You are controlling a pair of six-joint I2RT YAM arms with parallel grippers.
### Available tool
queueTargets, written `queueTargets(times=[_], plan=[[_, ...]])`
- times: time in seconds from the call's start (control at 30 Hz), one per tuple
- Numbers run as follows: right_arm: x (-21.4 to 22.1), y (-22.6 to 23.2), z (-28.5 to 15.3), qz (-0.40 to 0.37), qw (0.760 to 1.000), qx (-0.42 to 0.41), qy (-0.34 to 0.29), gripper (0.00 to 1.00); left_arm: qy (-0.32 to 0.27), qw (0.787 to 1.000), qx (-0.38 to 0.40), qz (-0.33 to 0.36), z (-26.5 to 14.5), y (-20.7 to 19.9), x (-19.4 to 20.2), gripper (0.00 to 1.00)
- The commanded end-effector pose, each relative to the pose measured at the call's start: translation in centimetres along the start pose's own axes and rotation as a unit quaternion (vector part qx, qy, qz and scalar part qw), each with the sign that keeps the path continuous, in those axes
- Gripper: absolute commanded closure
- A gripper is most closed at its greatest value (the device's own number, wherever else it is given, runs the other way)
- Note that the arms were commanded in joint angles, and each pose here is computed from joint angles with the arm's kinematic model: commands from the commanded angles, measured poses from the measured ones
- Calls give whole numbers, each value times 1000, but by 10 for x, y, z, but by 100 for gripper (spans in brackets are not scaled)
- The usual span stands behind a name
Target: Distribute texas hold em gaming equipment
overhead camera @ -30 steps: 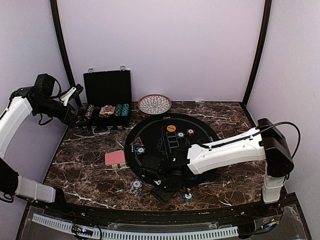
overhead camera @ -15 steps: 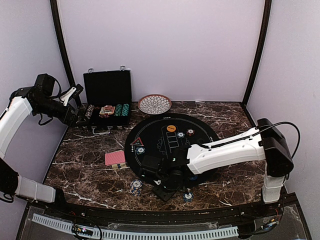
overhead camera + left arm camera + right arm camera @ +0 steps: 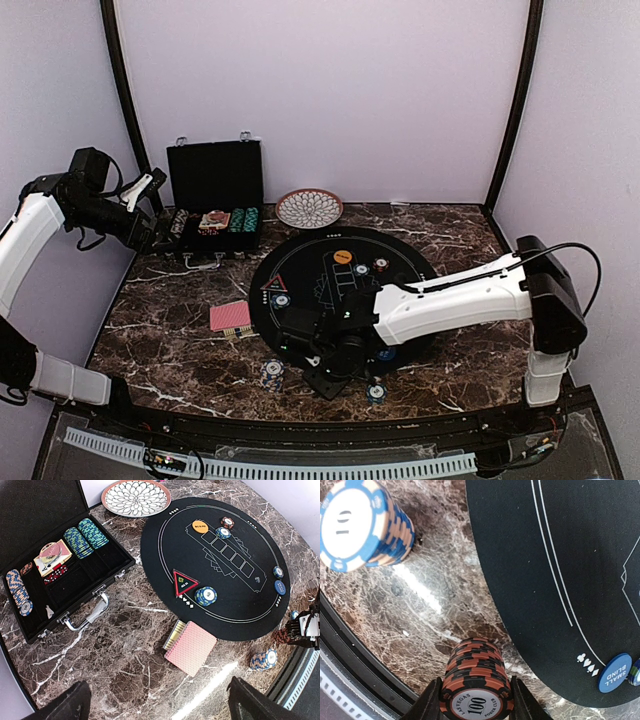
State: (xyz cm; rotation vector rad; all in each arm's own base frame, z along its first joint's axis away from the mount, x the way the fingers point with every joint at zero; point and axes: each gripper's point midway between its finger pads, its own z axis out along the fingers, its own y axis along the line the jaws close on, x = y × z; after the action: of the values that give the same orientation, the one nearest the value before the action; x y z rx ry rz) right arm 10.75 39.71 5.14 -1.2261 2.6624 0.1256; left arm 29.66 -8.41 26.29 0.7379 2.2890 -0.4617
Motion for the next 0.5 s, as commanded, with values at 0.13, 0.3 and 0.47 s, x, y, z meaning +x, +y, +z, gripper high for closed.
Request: queueTargets(times=[0.13,0.3,0.47], plan=[[-38,-10,-33,21,999,3,-50,76,-5,1000,6,7,-7,-9,0,1],[-80,-25,-44,54,994,-9,-90,79,-5,1000,7,6,-6,-9,1,1],[-124,-40,-30,70,991,0,-111,80,-6,1000,7,7,-7,-9,0,1]])
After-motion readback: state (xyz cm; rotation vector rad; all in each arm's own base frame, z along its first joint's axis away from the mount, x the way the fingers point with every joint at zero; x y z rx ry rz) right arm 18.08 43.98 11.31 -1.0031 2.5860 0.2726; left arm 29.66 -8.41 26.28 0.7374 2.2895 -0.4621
